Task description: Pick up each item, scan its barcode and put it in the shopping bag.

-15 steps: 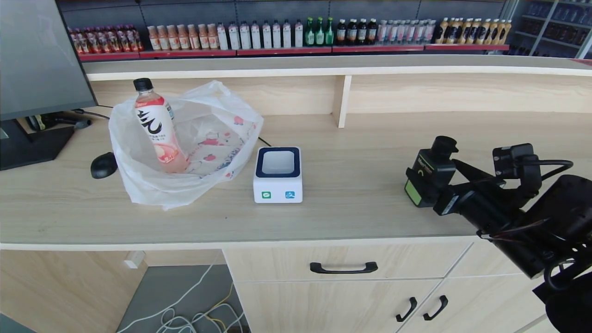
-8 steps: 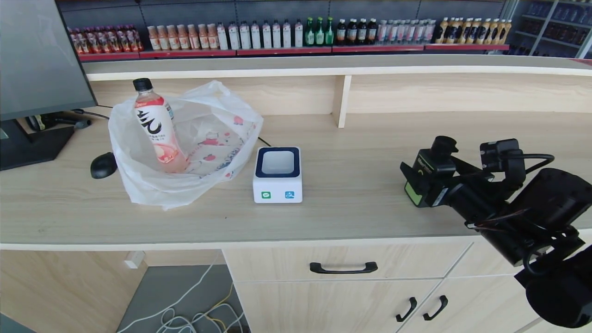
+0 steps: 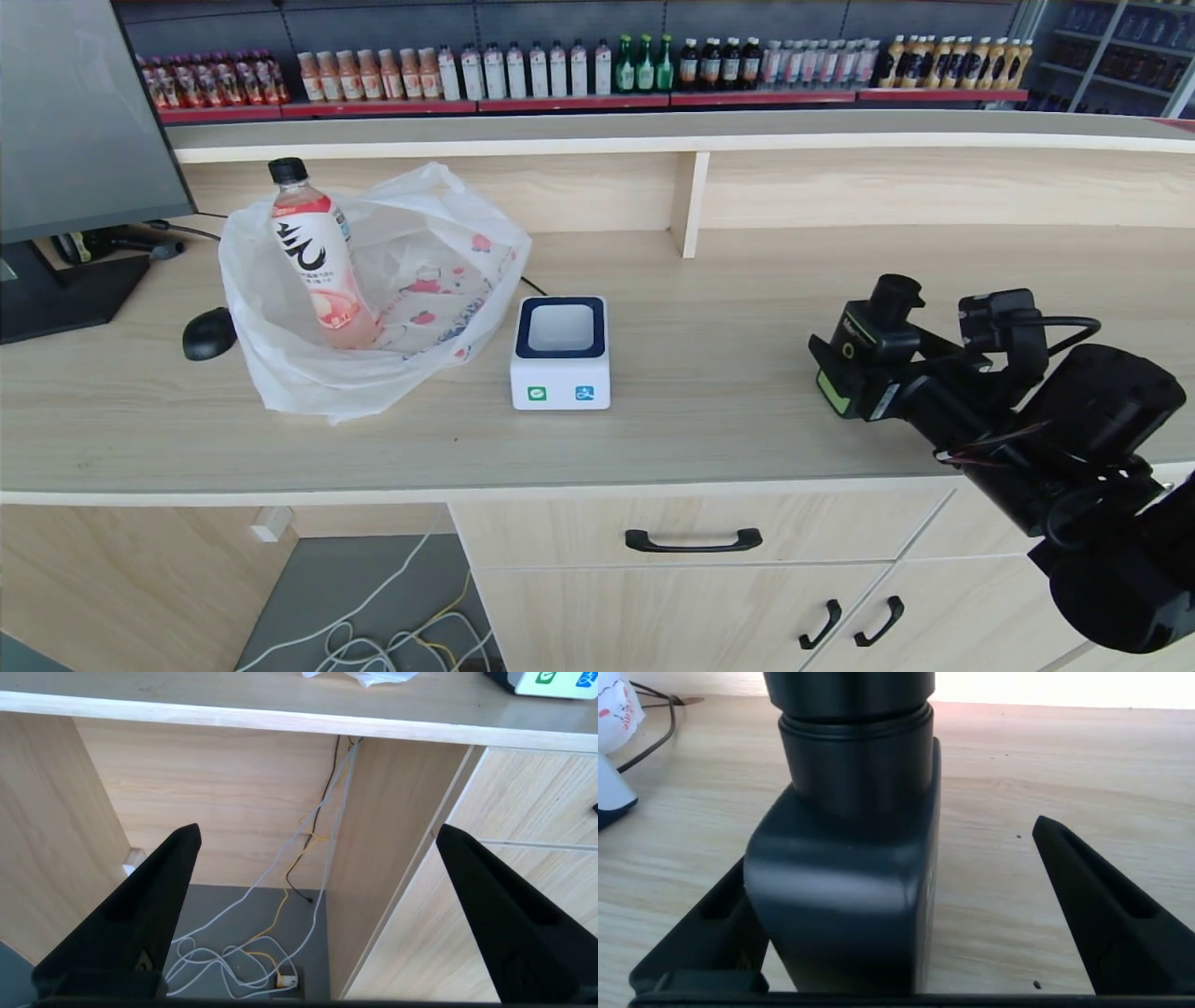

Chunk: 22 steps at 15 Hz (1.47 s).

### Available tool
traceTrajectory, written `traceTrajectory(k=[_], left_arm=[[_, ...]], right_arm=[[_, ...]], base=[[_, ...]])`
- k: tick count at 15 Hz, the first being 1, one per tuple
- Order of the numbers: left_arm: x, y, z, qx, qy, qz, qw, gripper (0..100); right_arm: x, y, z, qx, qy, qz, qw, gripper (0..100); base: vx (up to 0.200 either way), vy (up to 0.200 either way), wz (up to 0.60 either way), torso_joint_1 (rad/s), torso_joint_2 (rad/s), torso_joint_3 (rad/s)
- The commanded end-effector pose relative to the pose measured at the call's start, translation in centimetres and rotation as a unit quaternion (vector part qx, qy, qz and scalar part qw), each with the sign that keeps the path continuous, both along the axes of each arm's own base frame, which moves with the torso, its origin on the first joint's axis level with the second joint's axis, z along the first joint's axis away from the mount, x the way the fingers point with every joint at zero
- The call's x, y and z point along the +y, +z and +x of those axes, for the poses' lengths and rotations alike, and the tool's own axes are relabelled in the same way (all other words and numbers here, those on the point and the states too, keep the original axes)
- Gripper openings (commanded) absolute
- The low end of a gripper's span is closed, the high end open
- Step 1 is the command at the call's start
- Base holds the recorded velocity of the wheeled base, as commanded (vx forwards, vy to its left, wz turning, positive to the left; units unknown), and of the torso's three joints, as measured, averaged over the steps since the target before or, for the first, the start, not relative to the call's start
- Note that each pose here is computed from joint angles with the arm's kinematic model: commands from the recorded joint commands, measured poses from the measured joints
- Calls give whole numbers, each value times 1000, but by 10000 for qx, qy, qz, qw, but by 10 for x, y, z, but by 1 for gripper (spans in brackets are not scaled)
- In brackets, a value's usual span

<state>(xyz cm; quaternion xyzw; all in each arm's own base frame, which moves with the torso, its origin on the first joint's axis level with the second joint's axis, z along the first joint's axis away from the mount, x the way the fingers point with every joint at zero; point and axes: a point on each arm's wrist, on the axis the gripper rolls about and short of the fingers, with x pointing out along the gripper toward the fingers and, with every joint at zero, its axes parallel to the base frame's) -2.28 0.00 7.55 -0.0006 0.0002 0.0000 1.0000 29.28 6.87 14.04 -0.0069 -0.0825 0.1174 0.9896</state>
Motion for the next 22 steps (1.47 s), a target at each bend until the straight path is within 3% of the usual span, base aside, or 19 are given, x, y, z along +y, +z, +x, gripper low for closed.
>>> traceTrajectory(k=[1, 5, 6, 16, 22], left_arm=[[0, 0, 0, -2, 0, -1, 10000, 100], [0, 0, 0, -2, 0, -1, 10000, 100], [0, 0, 0, -2, 0, -1, 10000, 100], [0, 0, 0, -2, 0, -1, 10000, 100], [0, 0, 0, -2, 0, -1, 10000, 100]], right_arm=[[0, -4, 2, 66, -5, -17, 10000, 100], [2, -5, 9, 36, -5, -10, 10000, 100], [2, -6, 9, 43, -5, -12, 10000, 0], [1, -3, 10, -24, -28, 4, 10000, 0], [0, 31, -2, -587, 7, 121, 9982, 0]], base=[[0, 0, 0, 0, 0, 0], [0, 0, 0, 0, 0, 0], [0, 0, 0, 0, 0, 0], [0, 0, 0, 0, 0, 0], [0, 0, 0, 0, 0, 0]])
